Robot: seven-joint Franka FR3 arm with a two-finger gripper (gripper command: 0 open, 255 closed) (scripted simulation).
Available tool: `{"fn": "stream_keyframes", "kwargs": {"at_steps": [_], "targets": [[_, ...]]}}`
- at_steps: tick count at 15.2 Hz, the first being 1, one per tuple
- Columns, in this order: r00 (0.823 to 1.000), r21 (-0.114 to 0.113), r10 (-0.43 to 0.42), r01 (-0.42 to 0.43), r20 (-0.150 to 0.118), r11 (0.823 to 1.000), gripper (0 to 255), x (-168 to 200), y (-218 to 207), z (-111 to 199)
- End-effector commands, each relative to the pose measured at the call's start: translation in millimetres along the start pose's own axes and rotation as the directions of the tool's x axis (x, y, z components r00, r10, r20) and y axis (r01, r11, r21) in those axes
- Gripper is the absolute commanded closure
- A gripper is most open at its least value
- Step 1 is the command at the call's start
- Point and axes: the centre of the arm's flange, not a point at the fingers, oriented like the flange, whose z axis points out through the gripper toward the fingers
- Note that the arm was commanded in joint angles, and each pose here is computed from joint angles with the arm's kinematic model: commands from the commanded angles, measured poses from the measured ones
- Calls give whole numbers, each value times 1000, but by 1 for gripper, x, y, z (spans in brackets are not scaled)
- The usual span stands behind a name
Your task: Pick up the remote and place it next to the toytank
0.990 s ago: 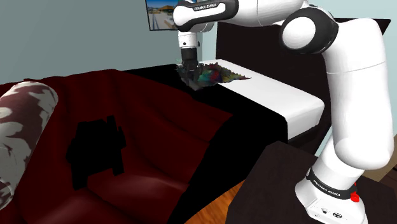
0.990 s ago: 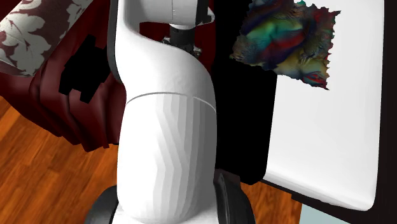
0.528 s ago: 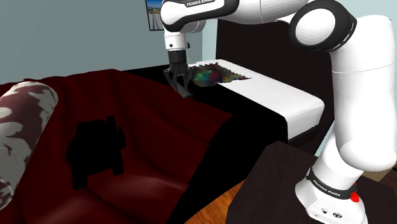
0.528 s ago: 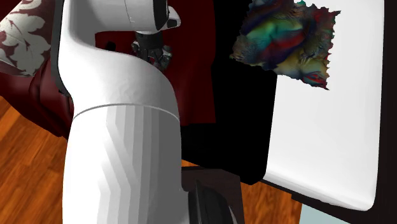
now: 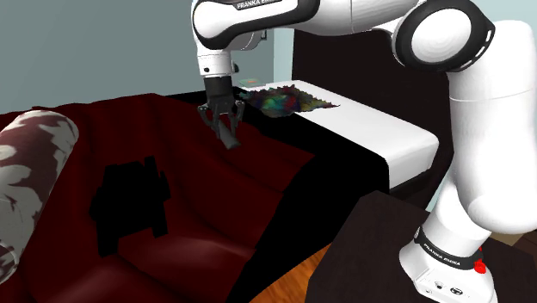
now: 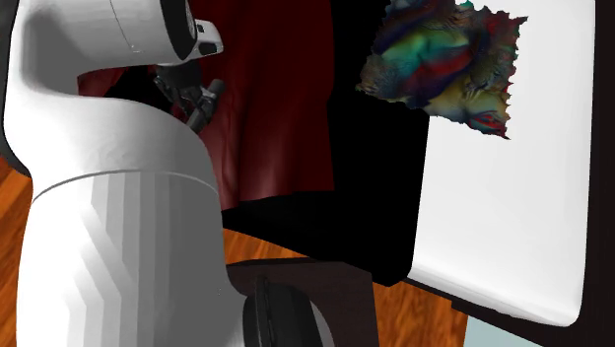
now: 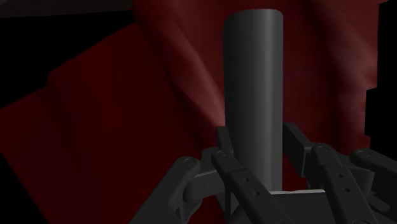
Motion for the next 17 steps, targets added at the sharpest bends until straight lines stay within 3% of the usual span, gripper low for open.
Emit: {"fn": "stream_keyframes", "kwargs": {"at_steps": [1, 3, 17], "targets": [[1000, 0, 1, -1, 0, 1000, 255, -15, -20, 3], [1000, 0, 1, -1, 0, 1000, 255, -32, -46, 8], [1000, 0, 1, -1, 0, 1000, 255, -16, -44, 80]]}}
